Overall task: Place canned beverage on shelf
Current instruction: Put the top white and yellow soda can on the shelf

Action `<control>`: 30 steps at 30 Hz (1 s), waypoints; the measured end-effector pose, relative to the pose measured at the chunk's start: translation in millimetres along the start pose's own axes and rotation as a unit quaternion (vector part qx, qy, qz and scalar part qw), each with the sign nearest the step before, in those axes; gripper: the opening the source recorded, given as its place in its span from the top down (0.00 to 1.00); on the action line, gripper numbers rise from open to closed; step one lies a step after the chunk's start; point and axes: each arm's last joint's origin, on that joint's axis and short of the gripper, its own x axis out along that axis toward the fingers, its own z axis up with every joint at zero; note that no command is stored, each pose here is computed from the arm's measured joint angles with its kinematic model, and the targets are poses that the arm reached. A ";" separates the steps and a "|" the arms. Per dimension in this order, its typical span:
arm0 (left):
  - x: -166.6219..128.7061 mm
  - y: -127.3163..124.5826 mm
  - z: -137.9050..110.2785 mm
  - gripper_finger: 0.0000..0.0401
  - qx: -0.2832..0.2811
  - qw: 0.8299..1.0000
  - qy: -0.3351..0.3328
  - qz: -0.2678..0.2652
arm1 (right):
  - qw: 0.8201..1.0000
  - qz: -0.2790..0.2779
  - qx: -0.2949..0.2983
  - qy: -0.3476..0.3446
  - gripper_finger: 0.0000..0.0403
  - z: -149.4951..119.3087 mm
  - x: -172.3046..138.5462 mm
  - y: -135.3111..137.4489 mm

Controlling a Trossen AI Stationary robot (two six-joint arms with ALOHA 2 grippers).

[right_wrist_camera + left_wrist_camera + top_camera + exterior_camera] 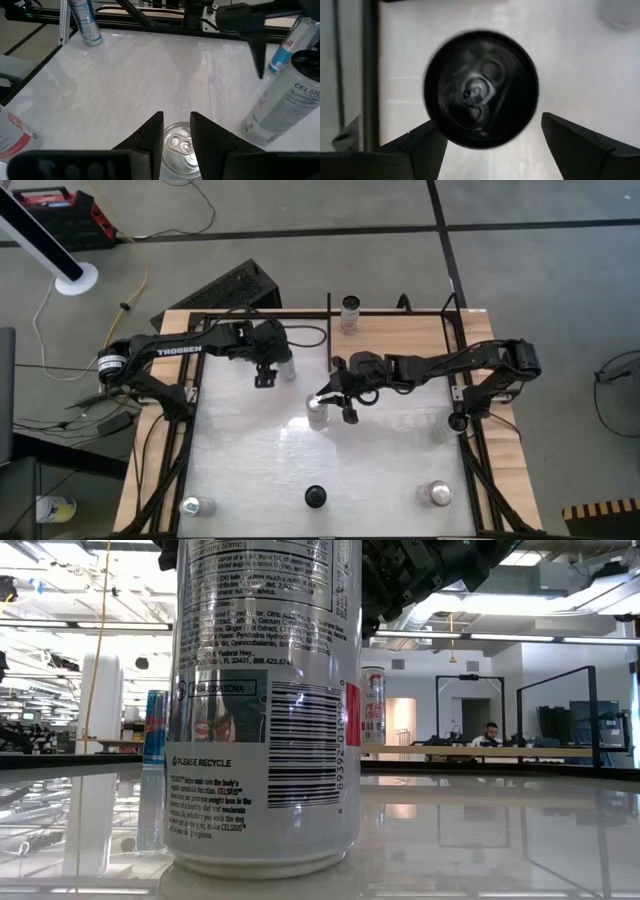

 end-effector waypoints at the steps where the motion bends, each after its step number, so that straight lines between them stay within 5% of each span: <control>1: 0.0 -0.7 -0.5 0.26 0.002 1.000 0.001 -0.008 | 1.000 0.000 0.000 0.000 0.70 0.0 0.0 0.0; 20: -1.0 -8.8 -3.0 0.26 -0.030 0.993 -0.010 -0.113 | 1.000 -0.004 -0.004 -0.001 0.70 -3.6 6.7 -3.2; 30: -1.5 -11.2 -0.1 0.26 -0.038 0.990 -0.025 -0.131 | 0.996 -0.037 -0.032 -0.070 0.70 6.9 13.8 -24.4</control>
